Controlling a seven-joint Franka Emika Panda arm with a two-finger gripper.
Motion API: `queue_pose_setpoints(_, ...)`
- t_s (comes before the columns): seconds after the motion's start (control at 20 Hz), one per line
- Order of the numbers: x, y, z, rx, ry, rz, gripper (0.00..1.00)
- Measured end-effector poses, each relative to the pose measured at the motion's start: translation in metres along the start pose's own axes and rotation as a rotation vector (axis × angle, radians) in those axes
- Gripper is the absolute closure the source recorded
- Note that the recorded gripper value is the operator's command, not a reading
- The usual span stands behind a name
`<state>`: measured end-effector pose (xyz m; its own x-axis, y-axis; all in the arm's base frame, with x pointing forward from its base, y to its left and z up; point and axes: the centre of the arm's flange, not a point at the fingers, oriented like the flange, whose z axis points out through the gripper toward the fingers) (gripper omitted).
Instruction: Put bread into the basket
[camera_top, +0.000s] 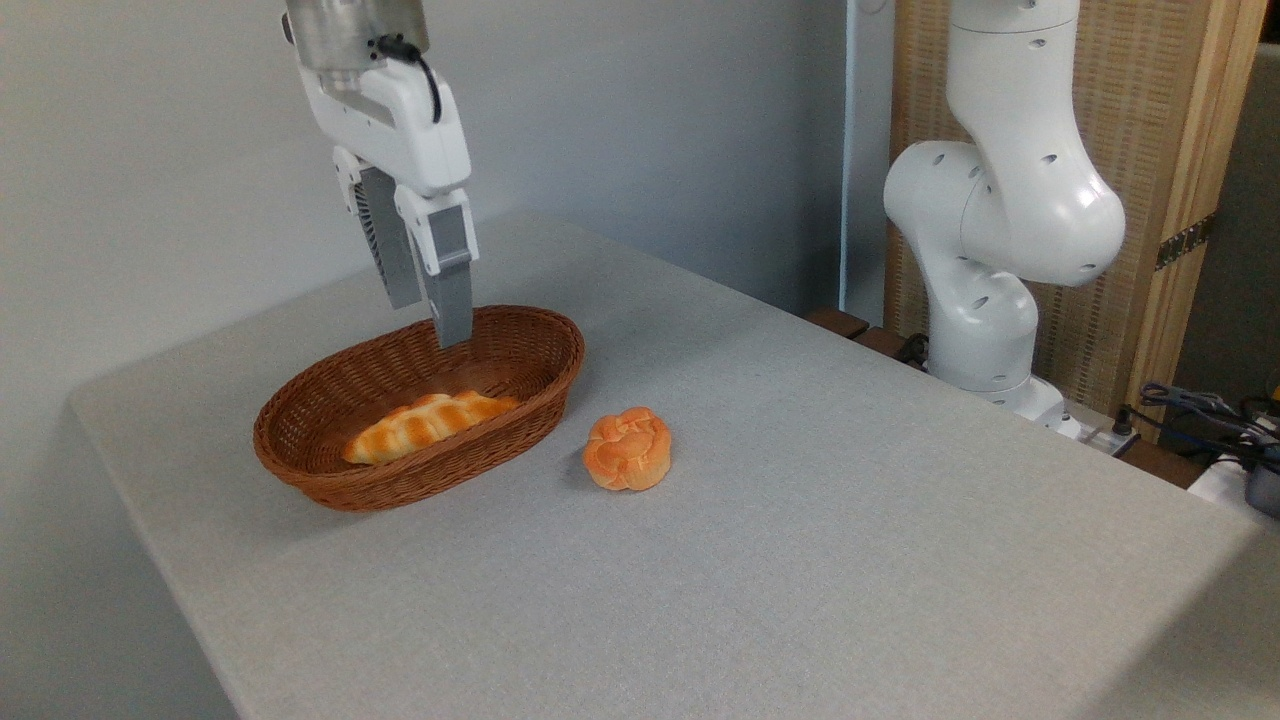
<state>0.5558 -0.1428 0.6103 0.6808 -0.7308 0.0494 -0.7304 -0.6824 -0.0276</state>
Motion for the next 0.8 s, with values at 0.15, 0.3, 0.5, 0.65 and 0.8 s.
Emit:
queue_pose_setpoints(0.15,-0.022,-0.026,-0.014,0.016,0.010,-0.058,0.00)
queue_pose_setpoints(0.3,-0.041,-0.047,-0.016,0.016,0.002,-0.106,0.00)
queue_pose_setpoints(0.5,-0.048,-0.053,-0.013,0.006,-0.014,-0.123,0.00)
queue_pose_setpoints(0.65,-0.048,-0.054,-0.012,0.003,-0.018,-0.124,0.00)
queue_pose_setpoints(0.8,-0.050,-0.054,-0.010,-0.009,-0.034,-0.125,0.00)
